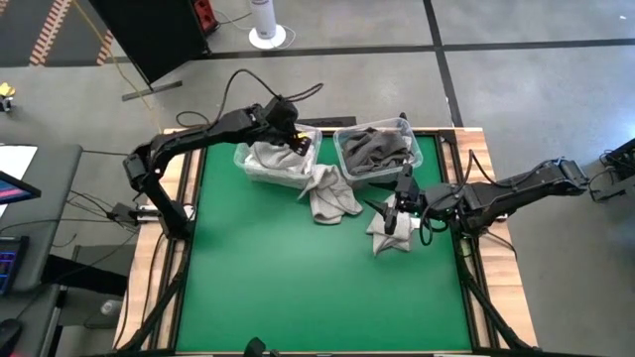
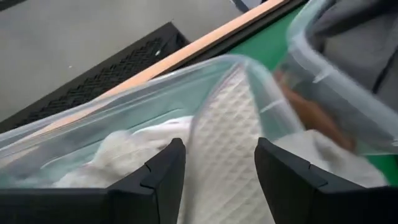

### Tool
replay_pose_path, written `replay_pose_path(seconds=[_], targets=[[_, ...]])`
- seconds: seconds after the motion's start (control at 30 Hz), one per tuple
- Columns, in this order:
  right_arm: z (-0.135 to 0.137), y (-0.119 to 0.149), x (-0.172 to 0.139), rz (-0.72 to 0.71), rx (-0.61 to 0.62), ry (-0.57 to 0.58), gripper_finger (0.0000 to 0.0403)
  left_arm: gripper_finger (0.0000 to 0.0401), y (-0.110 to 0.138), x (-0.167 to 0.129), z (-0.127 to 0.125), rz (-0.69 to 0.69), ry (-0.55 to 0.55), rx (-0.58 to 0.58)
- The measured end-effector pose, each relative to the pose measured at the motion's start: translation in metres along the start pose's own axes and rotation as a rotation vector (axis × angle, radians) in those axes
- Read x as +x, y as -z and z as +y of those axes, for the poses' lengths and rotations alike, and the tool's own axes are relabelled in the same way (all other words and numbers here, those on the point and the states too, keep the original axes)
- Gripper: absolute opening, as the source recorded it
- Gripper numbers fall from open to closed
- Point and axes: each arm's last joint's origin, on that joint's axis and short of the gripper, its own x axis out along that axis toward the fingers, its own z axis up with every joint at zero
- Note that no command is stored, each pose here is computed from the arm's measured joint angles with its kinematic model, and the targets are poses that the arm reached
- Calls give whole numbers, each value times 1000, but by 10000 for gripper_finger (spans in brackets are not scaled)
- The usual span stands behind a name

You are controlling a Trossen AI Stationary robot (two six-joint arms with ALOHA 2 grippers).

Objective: Sort towels by color in basket
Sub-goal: Put the gray microfiber towel into the left transparent bin

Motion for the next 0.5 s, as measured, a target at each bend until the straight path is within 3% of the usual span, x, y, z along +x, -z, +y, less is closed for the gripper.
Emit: replay_pose_path(seconds=[0.17,0.33,0.5], targets=[[0,0,0,-2,8,0,272,183,5,28,-11,100,57,-19],[0,-1,0,-8,12,-2,272,173,5,60,-8,223,-1,-13],[2,0,-1,0,6,-16,272,171,10,73,2,331,-60,14]])
